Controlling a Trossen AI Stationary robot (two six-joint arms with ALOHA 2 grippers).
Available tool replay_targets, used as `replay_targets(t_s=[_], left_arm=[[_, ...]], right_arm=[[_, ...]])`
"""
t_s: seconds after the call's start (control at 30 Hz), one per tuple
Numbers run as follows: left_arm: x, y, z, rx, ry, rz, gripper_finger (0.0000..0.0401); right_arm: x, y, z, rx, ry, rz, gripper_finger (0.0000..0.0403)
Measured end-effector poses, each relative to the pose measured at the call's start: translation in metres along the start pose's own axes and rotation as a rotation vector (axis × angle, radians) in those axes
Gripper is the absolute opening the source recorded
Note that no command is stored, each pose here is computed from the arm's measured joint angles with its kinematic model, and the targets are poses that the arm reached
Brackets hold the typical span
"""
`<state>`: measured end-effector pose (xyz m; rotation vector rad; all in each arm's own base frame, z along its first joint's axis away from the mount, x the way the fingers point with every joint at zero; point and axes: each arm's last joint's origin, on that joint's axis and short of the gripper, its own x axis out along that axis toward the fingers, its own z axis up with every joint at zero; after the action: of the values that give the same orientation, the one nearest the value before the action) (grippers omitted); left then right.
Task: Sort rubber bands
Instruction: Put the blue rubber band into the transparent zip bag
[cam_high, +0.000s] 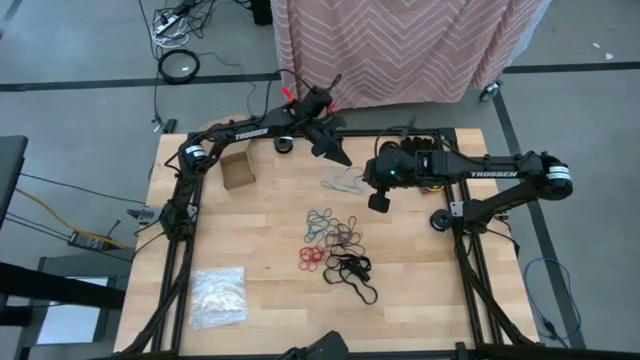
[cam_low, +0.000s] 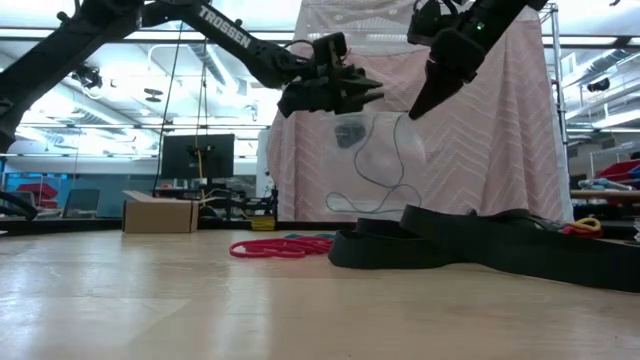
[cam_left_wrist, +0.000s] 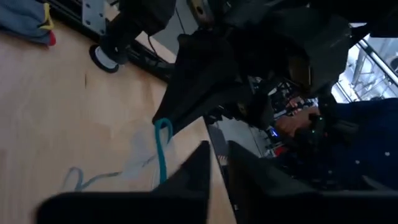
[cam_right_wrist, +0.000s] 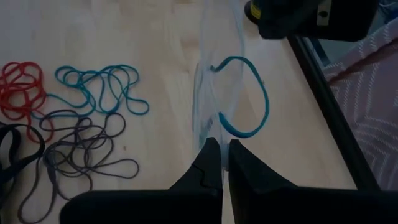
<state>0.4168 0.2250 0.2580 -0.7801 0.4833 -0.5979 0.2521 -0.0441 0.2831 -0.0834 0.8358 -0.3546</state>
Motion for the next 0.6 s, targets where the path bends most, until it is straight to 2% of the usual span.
replay_targets(t_s=[0.1,0.27,0.33,0.6], left_arm=[[0.001,0.000,0.000,0.030,-0.009,0.024,0.0010],[0.000,-0.006,0.006,0.178,-0.080,0.281,0.0004],[0.000,-0.009,0.008,0.224,-0.092,0.344,0.0004],[0.028,-0.017,-0.013,0.174,0.061,0.244,0.0002]], right_arm=[[0.000,0.000,0.000,0.001,0.000,-0.002,0.0000],[0.000,-0.001,0.000,0.021,0.001,-0.018,0.0000],[0.000,-0.001,0.000,0.023,-0.002,-0.018,0.0000],[0.001,-0.004,0.000,0.027,0.001,-0.025,0.0000]])
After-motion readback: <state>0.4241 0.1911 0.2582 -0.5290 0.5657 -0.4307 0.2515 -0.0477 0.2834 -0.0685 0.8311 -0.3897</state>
